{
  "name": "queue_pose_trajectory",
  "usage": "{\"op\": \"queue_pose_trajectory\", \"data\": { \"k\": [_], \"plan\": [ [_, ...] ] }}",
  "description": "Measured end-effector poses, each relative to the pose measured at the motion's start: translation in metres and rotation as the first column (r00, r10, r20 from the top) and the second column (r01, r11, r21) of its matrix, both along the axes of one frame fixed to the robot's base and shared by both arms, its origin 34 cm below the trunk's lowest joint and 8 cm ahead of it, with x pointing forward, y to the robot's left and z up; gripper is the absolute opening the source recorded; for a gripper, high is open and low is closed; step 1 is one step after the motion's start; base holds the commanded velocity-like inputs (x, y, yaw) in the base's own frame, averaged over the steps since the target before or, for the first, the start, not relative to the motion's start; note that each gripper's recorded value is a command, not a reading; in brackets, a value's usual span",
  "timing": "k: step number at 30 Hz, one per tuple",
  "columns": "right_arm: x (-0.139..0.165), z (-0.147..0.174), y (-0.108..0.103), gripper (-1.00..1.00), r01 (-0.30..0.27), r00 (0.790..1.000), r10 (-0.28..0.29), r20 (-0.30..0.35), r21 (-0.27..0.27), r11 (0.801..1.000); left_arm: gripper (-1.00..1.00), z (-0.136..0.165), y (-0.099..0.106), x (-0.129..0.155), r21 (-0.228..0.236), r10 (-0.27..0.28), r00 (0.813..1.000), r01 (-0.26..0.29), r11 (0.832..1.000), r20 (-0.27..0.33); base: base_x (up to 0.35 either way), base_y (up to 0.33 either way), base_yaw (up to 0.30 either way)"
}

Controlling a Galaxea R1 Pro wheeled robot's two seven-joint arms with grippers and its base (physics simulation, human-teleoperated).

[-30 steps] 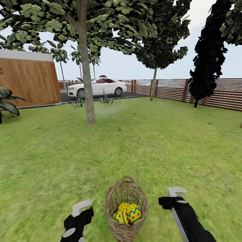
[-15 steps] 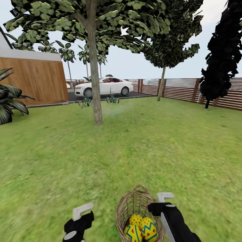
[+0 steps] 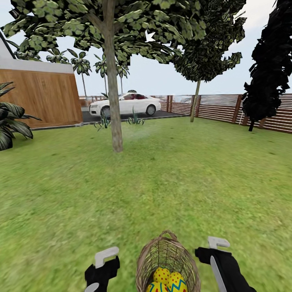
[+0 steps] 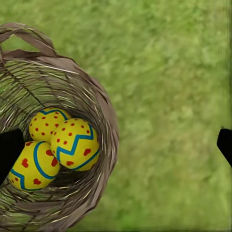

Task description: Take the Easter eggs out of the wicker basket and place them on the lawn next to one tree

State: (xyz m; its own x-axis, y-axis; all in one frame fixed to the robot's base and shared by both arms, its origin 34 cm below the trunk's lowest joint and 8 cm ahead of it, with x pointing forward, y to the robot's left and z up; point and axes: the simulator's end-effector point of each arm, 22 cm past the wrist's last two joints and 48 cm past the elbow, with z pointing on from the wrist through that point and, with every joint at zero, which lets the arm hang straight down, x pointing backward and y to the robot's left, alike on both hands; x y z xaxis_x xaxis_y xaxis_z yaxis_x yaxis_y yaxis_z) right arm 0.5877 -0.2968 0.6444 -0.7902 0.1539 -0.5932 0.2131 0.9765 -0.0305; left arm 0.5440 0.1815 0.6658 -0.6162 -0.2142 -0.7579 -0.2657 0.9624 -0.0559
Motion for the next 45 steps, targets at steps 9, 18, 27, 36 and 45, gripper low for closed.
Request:
{"op": "queue_pose_trajectory", "data": {
  "k": [9,18,27,36,45],
  "plan": [
    [-0.019,-0.039,0.004,1.0,-0.001,0.998,0.001,-0.068,0.009,1.0,1.0,0.007,0.006,0.012,-0.056,0.068,0.99,-0.061,0.997,0.124,0.001,0.0,0.0],
    [-0.022,-0.06,0.007,1.0,-0.005,0.997,0.006,-0.075,0.014,1.0,1.0,0.001,0.02,0.017,-0.062,0.108,0.974,-0.097,0.993,0.201,0.0,0.0,0.002],
    [-0.025,-0.081,0.007,1.0,-0.004,0.997,0.005,-0.081,0.016,1.0,1.0,-0.022,0.028,0.014,-0.059,0.124,0.974,-0.115,0.992,0.189,0.0,0.0,0.108],
    [-0.03,-0.104,0.007,1.0,-0.003,0.996,0.005,-0.094,0.014,1.0,1.0,-0.047,0.035,0.009,-0.06,0.139,0.975,-0.131,0.99,0.171,0.0,0.0,0.13],
    [-0.035,-0.128,0.005,1.0,-0.003,0.994,0.004,-0.107,0.012,1.0,1.0,-0.085,0.004,0.004,-0.14,0.032,0.999,-0.03,0.99,0.01,0.0,0.0,0.131]
  ]
}}
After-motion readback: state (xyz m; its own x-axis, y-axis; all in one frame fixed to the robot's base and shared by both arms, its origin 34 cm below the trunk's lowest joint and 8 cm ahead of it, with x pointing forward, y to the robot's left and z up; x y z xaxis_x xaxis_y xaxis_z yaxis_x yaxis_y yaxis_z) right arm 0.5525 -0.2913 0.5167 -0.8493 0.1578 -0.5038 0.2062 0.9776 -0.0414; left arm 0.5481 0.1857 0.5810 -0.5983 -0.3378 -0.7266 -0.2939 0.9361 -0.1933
